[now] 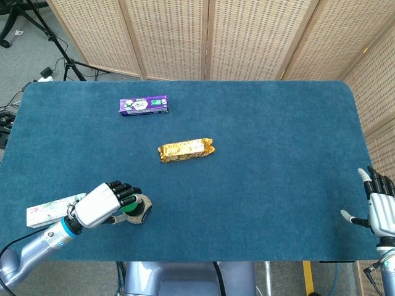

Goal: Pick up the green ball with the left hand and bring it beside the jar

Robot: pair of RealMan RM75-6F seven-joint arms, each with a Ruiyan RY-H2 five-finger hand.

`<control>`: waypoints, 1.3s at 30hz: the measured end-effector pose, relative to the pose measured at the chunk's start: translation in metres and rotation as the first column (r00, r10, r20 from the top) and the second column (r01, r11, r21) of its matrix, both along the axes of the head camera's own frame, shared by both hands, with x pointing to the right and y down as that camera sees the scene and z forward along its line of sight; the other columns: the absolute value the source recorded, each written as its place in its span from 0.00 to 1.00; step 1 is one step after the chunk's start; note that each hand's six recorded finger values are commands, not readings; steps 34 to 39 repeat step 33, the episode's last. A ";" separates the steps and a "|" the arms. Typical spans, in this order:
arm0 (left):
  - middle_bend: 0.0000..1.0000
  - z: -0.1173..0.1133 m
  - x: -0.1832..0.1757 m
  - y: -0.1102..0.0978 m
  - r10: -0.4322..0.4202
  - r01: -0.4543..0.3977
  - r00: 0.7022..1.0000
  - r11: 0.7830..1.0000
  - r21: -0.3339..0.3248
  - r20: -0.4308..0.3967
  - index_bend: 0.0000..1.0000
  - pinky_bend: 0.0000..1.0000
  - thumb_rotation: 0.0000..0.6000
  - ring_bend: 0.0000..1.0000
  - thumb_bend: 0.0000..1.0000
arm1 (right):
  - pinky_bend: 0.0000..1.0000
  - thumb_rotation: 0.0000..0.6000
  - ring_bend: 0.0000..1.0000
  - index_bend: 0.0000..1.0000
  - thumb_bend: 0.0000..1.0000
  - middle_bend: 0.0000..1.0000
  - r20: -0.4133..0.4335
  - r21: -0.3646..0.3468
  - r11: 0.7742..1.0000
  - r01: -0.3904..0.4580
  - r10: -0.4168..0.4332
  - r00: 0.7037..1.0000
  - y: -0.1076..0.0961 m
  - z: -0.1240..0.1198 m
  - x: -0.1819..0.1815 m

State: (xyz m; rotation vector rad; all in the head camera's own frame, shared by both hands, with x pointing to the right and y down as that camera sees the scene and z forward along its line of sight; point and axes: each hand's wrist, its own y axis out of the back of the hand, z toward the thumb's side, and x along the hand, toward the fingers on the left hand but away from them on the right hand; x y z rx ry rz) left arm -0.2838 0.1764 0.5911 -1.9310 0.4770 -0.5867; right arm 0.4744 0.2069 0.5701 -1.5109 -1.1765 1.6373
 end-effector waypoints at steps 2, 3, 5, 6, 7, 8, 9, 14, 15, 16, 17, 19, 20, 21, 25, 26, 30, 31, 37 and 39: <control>0.36 -0.001 0.000 0.000 0.001 -0.001 1.000 1.000 -0.002 -0.005 0.39 0.57 1.00 0.37 0.01 | 0.00 1.00 0.00 0.00 0.00 0.00 0.000 0.000 1.000 -0.001 0.001 1.000 0.000 0.000 0.000; 0.35 -0.001 0.001 0.000 0.001 -0.001 1.000 1.000 -0.002 -0.007 0.39 0.57 1.00 0.37 0.01 | 0.00 1.00 0.00 0.00 0.00 0.00 0.000 0.000 1.000 -0.001 0.001 1.000 0.000 0.000 0.000; 0.32 -0.004 0.001 -0.001 -0.002 0.002 1.000 1.000 0.003 -0.022 0.38 0.57 1.00 0.34 0.01 | 0.00 1.00 0.00 0.00 0.00 0.00 -0.001 0.000 1.000 -0.001 0.001 1.000 0.000 0.000 0.001; 0.30 -0.006 0.002 -0.002 -0.005 0.005 0.999 1.000 0.007 -0.033 0.37 0.57 1.00 0.32 0.00 | 0.00 1.00 0.00 0.00 0.00 0.00 -0.001 -0.001 1.000 -0.001 0.001 1.000 0.000 0.000 0.001; 0.27 -0.010 0.002 -0.003 -0.010 0.010 0.999 1.000 0.015 -0.051 0.36 0.57 1.00 0.29 0.00 | 0.00 1.00 0.00 0.00 0.00 0.00 -0.001 -0.001 1.000 0.000 0.000 1.000 0.000 0.000 0.001; 0.25 -0.014 0.002 -0.005 -0.015 0.017 0.998 1.000 0.022 -0.068 0.35 0.56 1.00 0.27 0.00 | 0.00 1.00 0.00 0.00 0.00 0.00 -0.001 -0.002 1.000 0.000 0.000 1.000 0.000 0.000 0.001; 0.21 -0.018 0.002 -0.007 -0.022 0.025 0.996 0.999 0.031 -0.087 0.34 0.53 1.00 0.24 0.00 | 0.00 1.00 0.00 0.00 0.00 0.00 -0.001 -0.002 1.000 0.000 0.000 1.000 0.000 0.000 0.000; 0.02 -0.045 -0.007 -0.022 -0.081 0.097 0.981 0.992 0.081 -0.173 0.11 0.17 1.00 0.02 0.00 | 0.00 1.00 0.00 0.00 0.00 0.00 -0.001 -0.002 1.000 0.003 -0.003 1.000 0.000 0.000 0.000; 0.00 -0.047 -0.010 -0.024 -0.096 0.112 0.980 0.990 0.083 -0.174 0.04 0.08 1.00 0.00 0.00 | 0.00 1.00 0.00 0.00 0.00 0.00 -0.001 -0.002 1.000 0.004 -0.004 1.000 0.001 0.000 0.000; 0.00 -0.049 -0.014 -0.027 -0.118 0.133 0.979 0.988 0.081 -0.168 0.01 0.04 1.00 0.00 0.00 | 0.00 1.00 0.00 0.00 0.00 0.00 -0.001 -0.002 1.000 0.005 -0.005 1.000 0.001 0.000 -0.001; 0.00 -0.050 -0.017 -0.029 -0.138 0.152 0.977 0.985 0.079 -0.160 0.00 0.01 1.00 0.00 0.00 | 0.00 1.00 0.00 0.00 0.00 0.00 -0.001 -0.002 1.000 0.006 -0.006 1.000 0.001 0.000 -0.001; 0.00 -0.049 -0.028 -0.034 -0.197 0.206 0.972 0.976 0.067 -0.126 0.00 0.00 1.00 0.00 0.00 | 0.00 1.00 0.00 0.00 0.00 0.00 -0.001 -0.002 1.000 0.009 -0.009 1.000 0.001 0.000 -0.002; 0.00 -0.048 -0.033 -0.036 -0.227 0.234 0.968 0.970 0.061 -0.104 0.00 0.00 1.00 0.00 0.00 | 0.00 1.00 0.00 0.00 0.00 0.00 0.000 -0.001 1.000 0.012 -0.012 1.000 0.001 0.000 -0.002; 0.00 -0.046 -0.040 -0.038 -0.259 0.264 0.962 0.963 0.054 -0.080 0.00 0.00 1.00 0.00 0.00 | 0.00 1.00 0.00 0.00 0.00 0.00 -0.001 0.001 1.000 0.015 -0.015 1.000 0.001 0.000 -0.003; 0.00 -0.036 -0.077 -0.044 -0.441 0.440 0.896 0.897 0.025 0.047 0.00 0.00 1.00 0.00 0.00 | 0.00 1.00 0.00 0.00 0.00 0.00 -0.003 0.013 1.000 0.024 -0.024 1.000 0.002 -0.003 -0.005; 0.00 -0.033 -0.087 -0.044 -0.482 0.482 0.873 0.876 0.018 0.073 0.00 0.00 1.00 0.00 0.00 | 0.00 1.00 0.00 0.00 0.00 0.00 -0.003 0.017 1.000 0.027 -0.027 1.000 0.002 -0.004 -0.006; 0.00 -0.023 -0.131 -0.037 -0.630 0.639 0.751 0.769 0.022 0.199 0.00 0.00 1.00 0.00 0.00 | 0.00 1.00 0.00 0.00 0.00 0.00 -0.012 0.032 0.999 0.034 -0.034 0.999 0.001 -0.006 -0.006; 0.00 -0.021 -0.143 -0.033 -0.661 0.674 0.712 0.738 0.036 0.237 0.00 0.00 1.00 0.00 0.00 | 0.00 1.00 0.00 0.00 0.00 0.00 -0.017 0.036 0.999 0.036 -0.035 0.999 0.000 -0.007 -0.005; 0.00 -0.019 -0.159 -0.024 -0.699 0.718 0.654 0.694 0.054 0.289 0.00 0.00 1.00 0.00 0.00 | 0.00 1.00 0.00 0.00 0.00 0.00 -0.025 0.047 0.998 0.039 -0.038 0.999 0.000 -0.009 -0.005; 0.00 -0.019 -0.159 -0.024 -0.699 0.718 0.654 0.694 0.054 0.289 0.00 0.00 1.00 0.00 0.00 | 0.00 1.00 0.00 0.00 0.00 0.00 -0.025 0.047 0.998 0.039 -0.038 0.999 0.000 -0.009 -0.005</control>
